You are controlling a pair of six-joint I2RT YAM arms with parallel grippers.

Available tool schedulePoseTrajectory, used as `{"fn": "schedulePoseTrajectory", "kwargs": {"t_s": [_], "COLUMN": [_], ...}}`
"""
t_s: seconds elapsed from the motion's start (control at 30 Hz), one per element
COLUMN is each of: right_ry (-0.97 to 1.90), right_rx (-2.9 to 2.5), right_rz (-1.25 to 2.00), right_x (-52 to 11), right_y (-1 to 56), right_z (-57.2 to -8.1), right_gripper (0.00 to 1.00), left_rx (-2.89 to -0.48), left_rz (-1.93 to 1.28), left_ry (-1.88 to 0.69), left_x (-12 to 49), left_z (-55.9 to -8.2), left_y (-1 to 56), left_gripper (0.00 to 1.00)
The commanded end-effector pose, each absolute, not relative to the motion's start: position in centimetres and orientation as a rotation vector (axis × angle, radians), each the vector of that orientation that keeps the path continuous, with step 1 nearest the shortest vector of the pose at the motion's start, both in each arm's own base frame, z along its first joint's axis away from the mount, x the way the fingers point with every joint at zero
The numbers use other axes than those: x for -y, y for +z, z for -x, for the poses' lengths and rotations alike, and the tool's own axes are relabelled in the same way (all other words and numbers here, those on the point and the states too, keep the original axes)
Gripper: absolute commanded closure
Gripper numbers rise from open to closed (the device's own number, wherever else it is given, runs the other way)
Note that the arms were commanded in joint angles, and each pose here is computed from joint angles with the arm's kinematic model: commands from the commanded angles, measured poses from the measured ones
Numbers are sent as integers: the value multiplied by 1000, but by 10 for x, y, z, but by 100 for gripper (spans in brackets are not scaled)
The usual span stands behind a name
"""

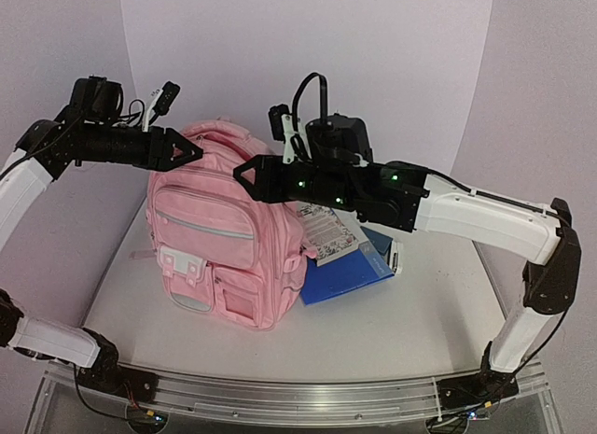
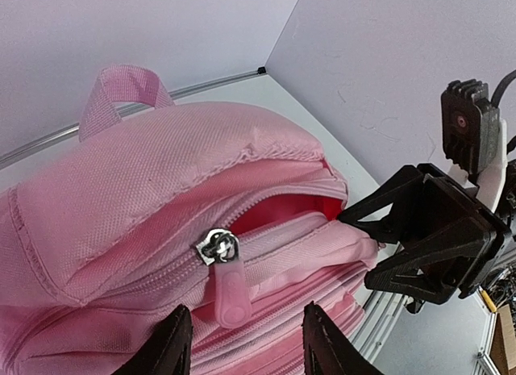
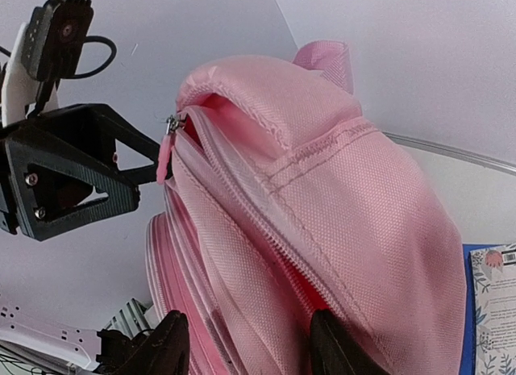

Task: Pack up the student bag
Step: Unzip the student bag at the center of the board.

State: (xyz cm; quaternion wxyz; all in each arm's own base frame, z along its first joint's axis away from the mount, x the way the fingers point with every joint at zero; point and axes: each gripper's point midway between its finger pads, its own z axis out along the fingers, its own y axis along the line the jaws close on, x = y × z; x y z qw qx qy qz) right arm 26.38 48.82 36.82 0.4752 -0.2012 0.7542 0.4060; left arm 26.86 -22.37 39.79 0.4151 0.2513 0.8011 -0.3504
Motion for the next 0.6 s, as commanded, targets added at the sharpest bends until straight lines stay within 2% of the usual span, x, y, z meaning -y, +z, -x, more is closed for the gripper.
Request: {"fn": "schedulePoseTrajectory", "kwargs": {"t_s": [0.0,0.23,0.37,0.57], "right_ry": [988,976,967,952], "right_rx": [-1846,-1840,-1837,-1839], "right_rz": [532,550,559,564], "right_x": [-490,-491,-492,-493], "right_y": [363,362,361,357], "right_z": [-258,-259,-259,-261], "right_gripper": [54,64,69,71], "left_rx": [-1971,-1954,-1944,-1955], "left_rz": [-644,-650,-651,-634], "left_ry": [-852,-853,-862,-844], "left_x": [226,231,233,231], "left_z": [-277,-285,-288,-292], "left_y": [413,417,418,416], "left_gripper": [54,65,76,90]}}
